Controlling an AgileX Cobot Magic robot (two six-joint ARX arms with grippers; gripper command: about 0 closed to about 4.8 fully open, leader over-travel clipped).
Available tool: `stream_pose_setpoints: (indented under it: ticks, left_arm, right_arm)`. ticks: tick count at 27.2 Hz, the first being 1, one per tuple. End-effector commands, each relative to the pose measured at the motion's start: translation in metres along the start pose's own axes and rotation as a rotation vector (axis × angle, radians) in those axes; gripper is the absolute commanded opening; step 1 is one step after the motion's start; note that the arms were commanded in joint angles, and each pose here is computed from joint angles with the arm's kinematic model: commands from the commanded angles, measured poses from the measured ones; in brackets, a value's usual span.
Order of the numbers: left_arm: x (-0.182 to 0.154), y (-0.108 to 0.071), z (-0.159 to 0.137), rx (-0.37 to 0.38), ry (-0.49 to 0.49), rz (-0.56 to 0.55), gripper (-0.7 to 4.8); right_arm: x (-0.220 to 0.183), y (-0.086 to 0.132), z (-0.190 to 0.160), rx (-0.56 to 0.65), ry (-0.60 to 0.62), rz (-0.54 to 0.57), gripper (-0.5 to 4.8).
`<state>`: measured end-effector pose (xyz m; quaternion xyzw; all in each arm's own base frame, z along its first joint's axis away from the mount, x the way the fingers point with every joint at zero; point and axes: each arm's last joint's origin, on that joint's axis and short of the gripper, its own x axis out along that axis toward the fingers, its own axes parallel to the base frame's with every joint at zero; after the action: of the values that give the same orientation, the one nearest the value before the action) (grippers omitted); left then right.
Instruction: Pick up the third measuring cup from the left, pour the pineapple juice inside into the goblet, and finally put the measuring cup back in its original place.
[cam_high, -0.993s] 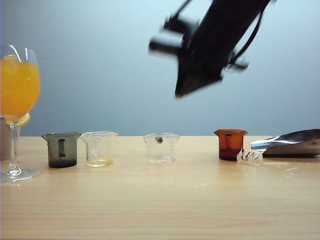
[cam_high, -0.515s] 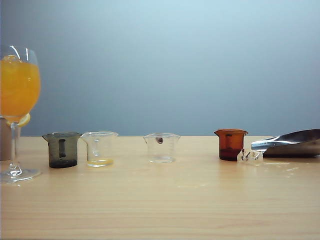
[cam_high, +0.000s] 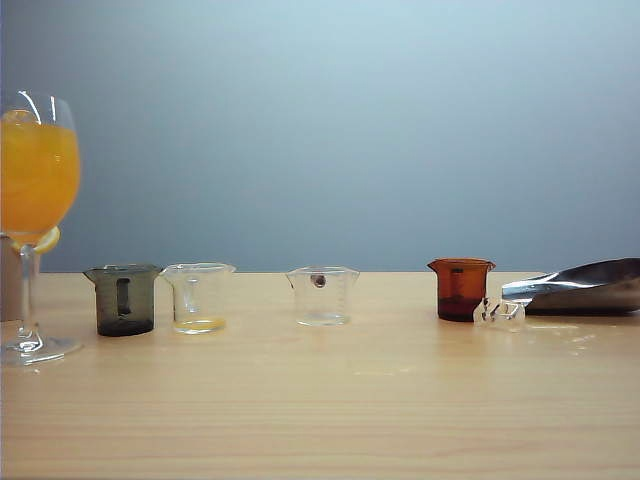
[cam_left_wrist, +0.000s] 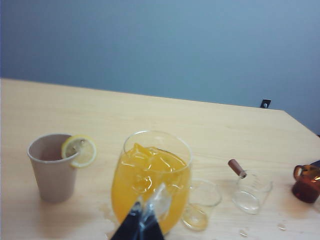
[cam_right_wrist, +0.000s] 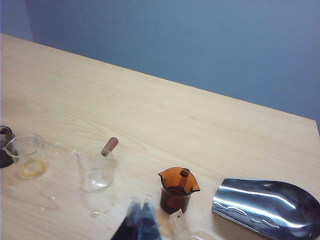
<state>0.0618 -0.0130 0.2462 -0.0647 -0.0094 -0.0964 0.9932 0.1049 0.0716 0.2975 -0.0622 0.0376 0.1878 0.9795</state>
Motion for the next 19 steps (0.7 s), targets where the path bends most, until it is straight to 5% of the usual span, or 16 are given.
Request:
stream_pose_setpoints:
  ticks: [1,19]
  left_arm:
    - [0.003,0.0,-0.002,0.047,-0.044,-0.022,-0.06]
    - [0.013,0.0,-0.016,0.047,-0.083,-0.058,-0.06]
  right_arm:
    - [-0.002,-0.001,0.002,0.008,-0.022,-0.001,-0.01]
    - [-0.002,-0.001,0.002,0.006,-0.018,0.001,-0.01]
